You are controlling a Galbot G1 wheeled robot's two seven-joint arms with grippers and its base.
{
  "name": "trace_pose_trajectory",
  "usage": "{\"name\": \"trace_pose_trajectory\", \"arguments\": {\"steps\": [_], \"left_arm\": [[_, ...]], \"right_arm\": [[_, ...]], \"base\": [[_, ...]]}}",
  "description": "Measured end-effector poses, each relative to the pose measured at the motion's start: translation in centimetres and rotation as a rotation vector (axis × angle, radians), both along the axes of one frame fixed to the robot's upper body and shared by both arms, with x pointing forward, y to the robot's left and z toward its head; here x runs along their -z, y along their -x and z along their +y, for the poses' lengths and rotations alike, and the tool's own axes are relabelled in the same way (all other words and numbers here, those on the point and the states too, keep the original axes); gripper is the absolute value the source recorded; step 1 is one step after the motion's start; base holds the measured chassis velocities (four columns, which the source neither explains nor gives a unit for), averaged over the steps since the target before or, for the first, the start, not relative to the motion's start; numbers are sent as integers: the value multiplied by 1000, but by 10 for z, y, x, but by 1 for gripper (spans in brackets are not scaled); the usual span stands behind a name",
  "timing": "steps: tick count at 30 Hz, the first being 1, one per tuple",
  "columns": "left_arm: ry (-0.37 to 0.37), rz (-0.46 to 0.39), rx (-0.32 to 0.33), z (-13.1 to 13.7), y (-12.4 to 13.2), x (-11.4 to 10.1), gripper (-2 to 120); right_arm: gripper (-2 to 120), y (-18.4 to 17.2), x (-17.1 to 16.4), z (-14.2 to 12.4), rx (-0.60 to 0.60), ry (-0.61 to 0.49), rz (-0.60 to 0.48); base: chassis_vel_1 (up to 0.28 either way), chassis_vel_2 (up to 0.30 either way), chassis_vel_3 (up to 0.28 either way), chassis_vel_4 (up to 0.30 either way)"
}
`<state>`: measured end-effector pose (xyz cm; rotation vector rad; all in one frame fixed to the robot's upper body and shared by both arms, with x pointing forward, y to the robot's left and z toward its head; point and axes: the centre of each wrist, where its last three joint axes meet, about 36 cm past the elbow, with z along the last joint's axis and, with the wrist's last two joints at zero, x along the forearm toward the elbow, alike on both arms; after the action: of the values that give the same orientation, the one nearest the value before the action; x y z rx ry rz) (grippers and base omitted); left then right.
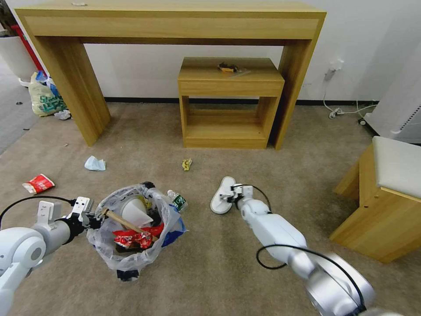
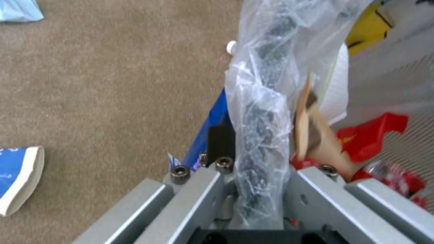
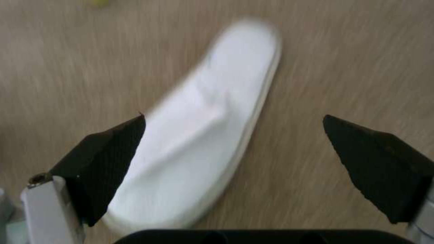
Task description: Pick up the trash bin and place the garbage on the floor into it.
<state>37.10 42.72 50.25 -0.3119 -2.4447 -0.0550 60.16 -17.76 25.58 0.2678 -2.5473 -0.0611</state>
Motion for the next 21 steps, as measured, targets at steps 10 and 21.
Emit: {"name": "trace_pose_trajectory", "arguments": {"steps": [10, 21], "left_arm": [[6, -4, -3, 0, 1, 0, 0], [7, -5, -1, 1, 1, -1, 0]], "right_arm": [[100, 11, -4, -3, 12, -29, -30], [100, 13, -23, -5, 12, -61, -76]], "base": [[0, 0, 0, 0], [0, 0, 0, 0]]}}
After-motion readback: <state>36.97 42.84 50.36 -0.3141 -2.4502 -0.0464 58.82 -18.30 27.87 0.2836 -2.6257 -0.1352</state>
